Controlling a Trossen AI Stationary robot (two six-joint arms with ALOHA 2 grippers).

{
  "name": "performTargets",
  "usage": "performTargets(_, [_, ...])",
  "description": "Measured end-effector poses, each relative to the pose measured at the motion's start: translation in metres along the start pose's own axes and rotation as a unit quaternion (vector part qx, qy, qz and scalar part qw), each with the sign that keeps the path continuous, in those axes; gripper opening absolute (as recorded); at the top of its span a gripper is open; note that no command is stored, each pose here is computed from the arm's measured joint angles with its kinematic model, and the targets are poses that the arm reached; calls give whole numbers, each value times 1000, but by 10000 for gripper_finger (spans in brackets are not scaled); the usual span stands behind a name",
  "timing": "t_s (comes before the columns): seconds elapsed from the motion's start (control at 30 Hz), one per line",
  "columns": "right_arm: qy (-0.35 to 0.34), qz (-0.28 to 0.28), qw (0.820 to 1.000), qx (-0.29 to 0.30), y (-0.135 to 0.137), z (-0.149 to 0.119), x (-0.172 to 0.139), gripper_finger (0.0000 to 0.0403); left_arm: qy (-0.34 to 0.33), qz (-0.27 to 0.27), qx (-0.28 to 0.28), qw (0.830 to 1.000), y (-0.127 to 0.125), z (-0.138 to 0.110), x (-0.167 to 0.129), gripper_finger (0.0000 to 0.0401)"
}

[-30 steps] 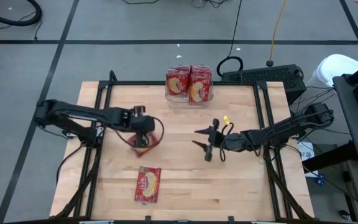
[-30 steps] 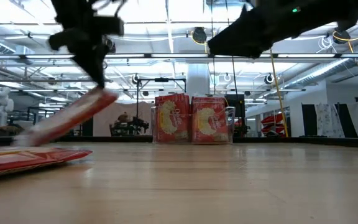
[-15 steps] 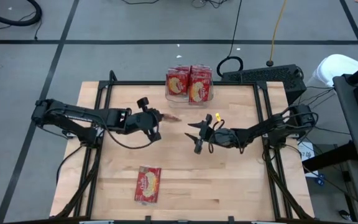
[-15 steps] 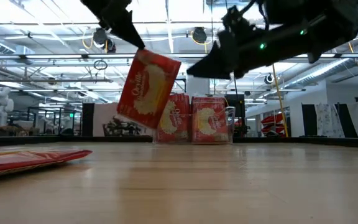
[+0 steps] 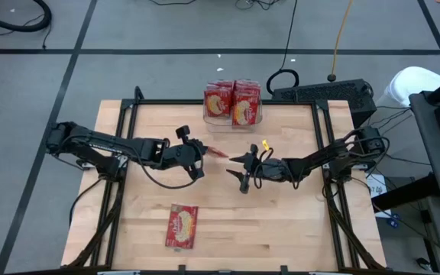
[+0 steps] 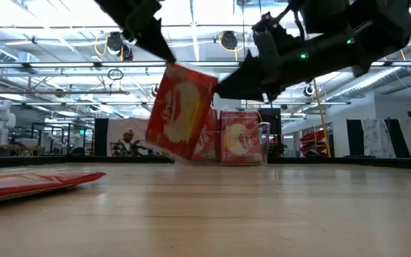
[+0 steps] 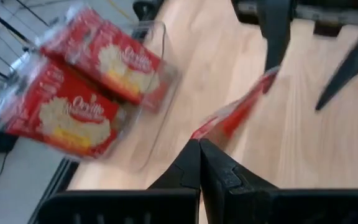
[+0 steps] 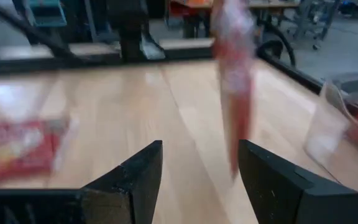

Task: Sort popcorn bags into baskets
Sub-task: Put the red popcorn bag into the transparent bin

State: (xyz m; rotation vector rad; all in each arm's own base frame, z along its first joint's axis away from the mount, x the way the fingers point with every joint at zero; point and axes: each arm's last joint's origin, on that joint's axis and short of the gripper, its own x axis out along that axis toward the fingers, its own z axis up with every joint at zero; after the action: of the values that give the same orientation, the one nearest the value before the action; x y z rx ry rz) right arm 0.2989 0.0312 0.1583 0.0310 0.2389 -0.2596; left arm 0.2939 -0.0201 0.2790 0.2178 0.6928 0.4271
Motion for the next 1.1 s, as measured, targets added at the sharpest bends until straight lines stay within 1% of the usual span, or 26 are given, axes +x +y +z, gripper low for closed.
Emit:
performTargets(0.03, [14, -8, 1000, -10, 1, 1, -4, 201, -5, -2, -6, 1000, -2, 2, 3, 0])
performTargets(0.1, [42, -44, 998, -28, 1, 6, -13, 201, 1, -6, -1, 1000, -4, 1, 4, 0])
performTargets(0.13, [48, -62, 996, -29, 0, 14, -19, 201, 10, -7, 4, 1000, -5, -2, 4, 0])
performTargets(0.2, [61, -86, 994, -29, -4, 27, -34, 201, 3, -9, 1, 1000, -6, -1, 5, 0])
performTargets(0.23, [57, -94, 994, -22, -6, 35, -40, 201, 1, -9, -1, 1000, -7, 0, 5, 0])
performTargets(0.3, [38, -92, 995, -2, -9, 51, -54, 201, 2, -10, 1, 1000, -8, 0, 7, 0])
performTargets(0.4, [3, -86, 996, 17, -13, 70, -68, 201, -15, -18, -2, 1000, -8, 3, 7, 0])
performTargets(0.47, [1, -82, 997, 13, -13, 77, -71, 201, -22, -27, 0, 999, -10, 5, 8, 0])
performTargets(0.57, [4, -75, 997, 4, -9, 87, -66, 202, -25, -37, 11, 999, -11, 6, 10, 0])
performTargets(0.67, [23, -54, 998, -4, -2, 91, -52, 202, -37, -40, 6, 999, -10, 8, 11, 0])
performTargets(0.8, [50, -48, 997, -31, 8, 86, -30, 205, -31, -43, 6, 999, -8, 7, 14, 0])
performTargets(0.9, [64, -50, 996, -36, 10, 83, -16, 221, -30, -52, 5, 998, -9, 7, 15, 0])
performTargets(0.97, [66, -36, 997, -28, 11, 84, -9, 236, -27, -53, 8, 998, -10, 6, 16, 1])
performTargets(1.1, [76, -49, 995, -32, 6, 83, 7, 258, -29, -53, 7, 998, -10, 7, 16, 1])
